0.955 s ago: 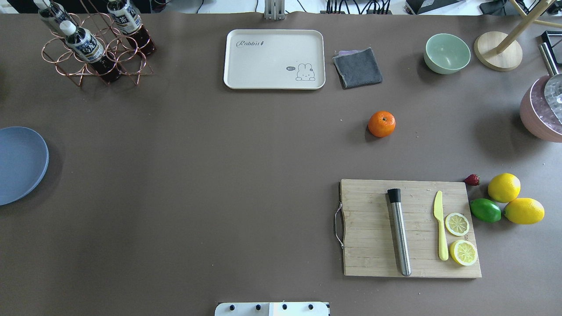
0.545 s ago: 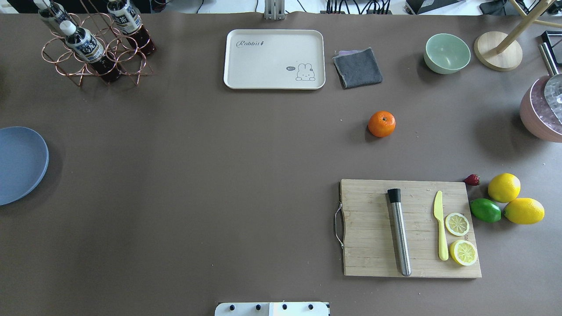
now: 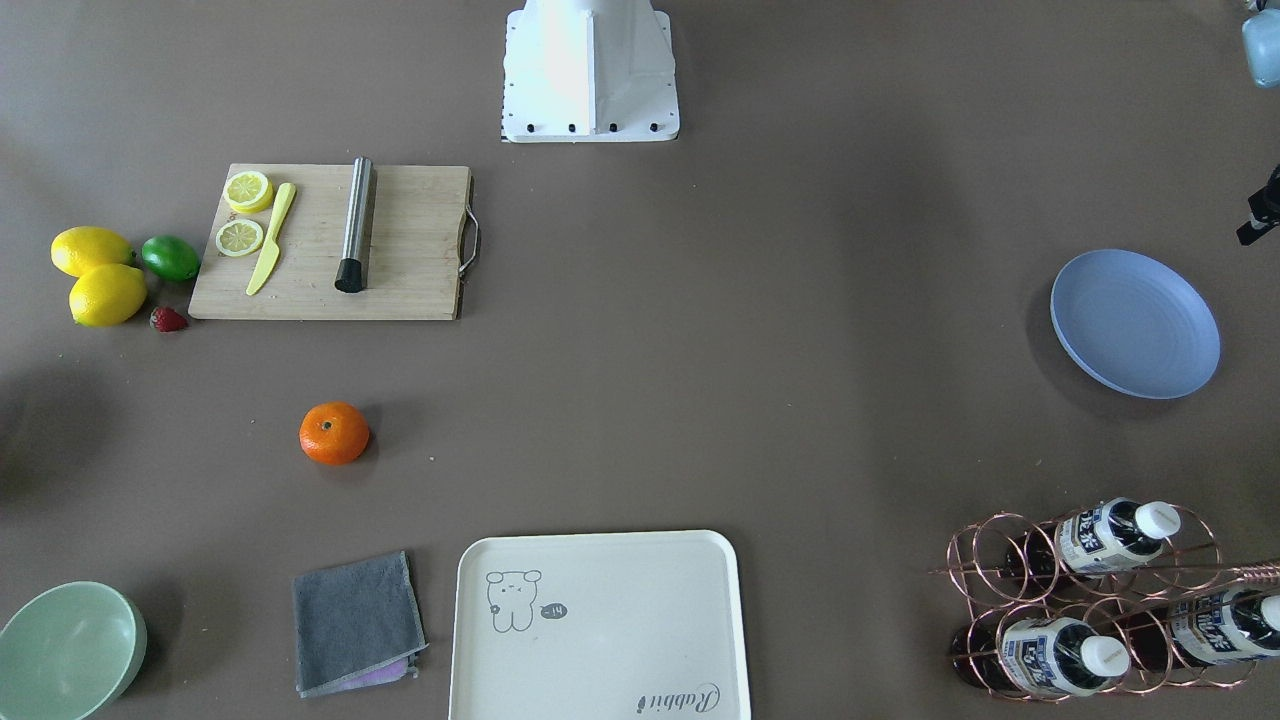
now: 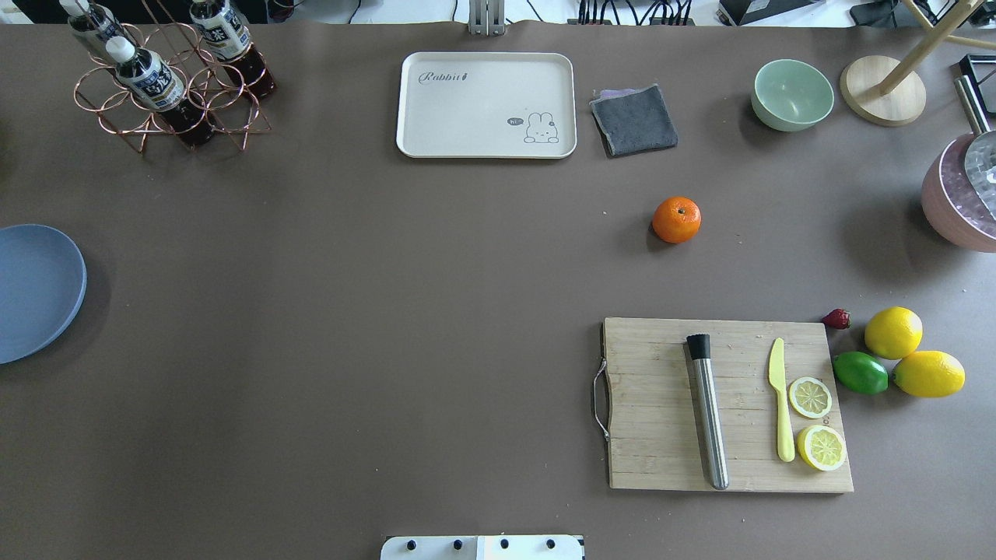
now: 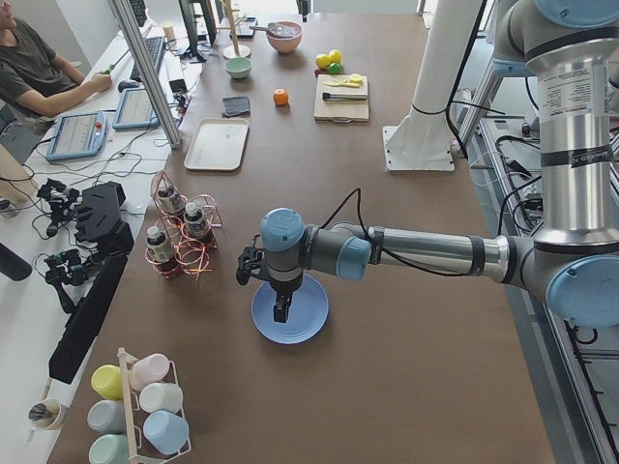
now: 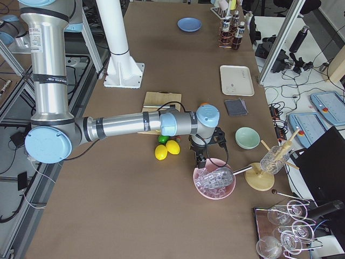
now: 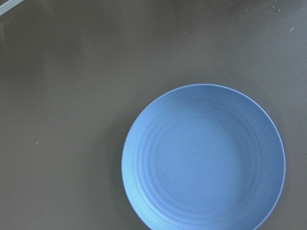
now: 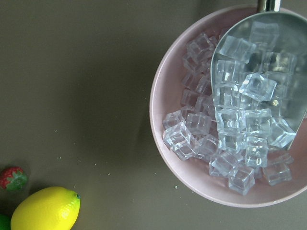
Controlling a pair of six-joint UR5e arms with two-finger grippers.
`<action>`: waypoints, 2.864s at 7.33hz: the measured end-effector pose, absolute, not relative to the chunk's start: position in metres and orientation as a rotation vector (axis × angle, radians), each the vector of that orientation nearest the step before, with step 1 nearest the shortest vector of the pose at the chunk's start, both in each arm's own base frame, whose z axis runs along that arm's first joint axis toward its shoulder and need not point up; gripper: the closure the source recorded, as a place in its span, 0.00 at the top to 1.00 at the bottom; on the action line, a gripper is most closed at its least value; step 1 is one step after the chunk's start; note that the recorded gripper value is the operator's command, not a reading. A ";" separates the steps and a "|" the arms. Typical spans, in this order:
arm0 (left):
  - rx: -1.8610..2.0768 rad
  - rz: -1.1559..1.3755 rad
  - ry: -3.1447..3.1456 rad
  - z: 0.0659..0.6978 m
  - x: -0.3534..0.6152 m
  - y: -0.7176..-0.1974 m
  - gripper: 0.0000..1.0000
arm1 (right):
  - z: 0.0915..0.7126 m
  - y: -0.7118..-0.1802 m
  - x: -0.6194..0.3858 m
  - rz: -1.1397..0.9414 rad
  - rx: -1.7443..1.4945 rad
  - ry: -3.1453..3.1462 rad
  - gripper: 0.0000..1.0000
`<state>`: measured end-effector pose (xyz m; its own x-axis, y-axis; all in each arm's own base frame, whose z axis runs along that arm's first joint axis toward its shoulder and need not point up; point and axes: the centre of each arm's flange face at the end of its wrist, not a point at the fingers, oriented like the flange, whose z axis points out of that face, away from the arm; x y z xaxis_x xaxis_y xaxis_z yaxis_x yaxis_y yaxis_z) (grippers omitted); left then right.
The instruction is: Pick orange to plate
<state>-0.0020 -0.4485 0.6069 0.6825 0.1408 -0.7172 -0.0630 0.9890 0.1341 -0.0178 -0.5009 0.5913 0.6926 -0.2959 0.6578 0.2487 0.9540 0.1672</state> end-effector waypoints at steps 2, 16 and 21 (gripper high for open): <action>0.083 0.115 0.879 0.604 0.003 -0.448 0.97 | 0.592 -0.501 -0.021 -0.309 0.062 -0.746 1.00; 0.129 0.121 0.836 0.624 -0.007 -0.430 0.98 | 0.590 -0.501 -0.039 -0.339 0.051 -0.751 1.00; 0.139 0.119 0.787 0.699 -0.005 -0.456 0.97 | 0.589 -0.501 -0.051 -0.363 0.045 -0.754 1.00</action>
<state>-0.0054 -0.4556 0.6988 0.7000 0.1578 -0.6965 -0.0544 0.9842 0.1684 -0.0509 -0.5014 0.5890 0.6697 -0.3376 0.6614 0.3058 0.9370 0.1686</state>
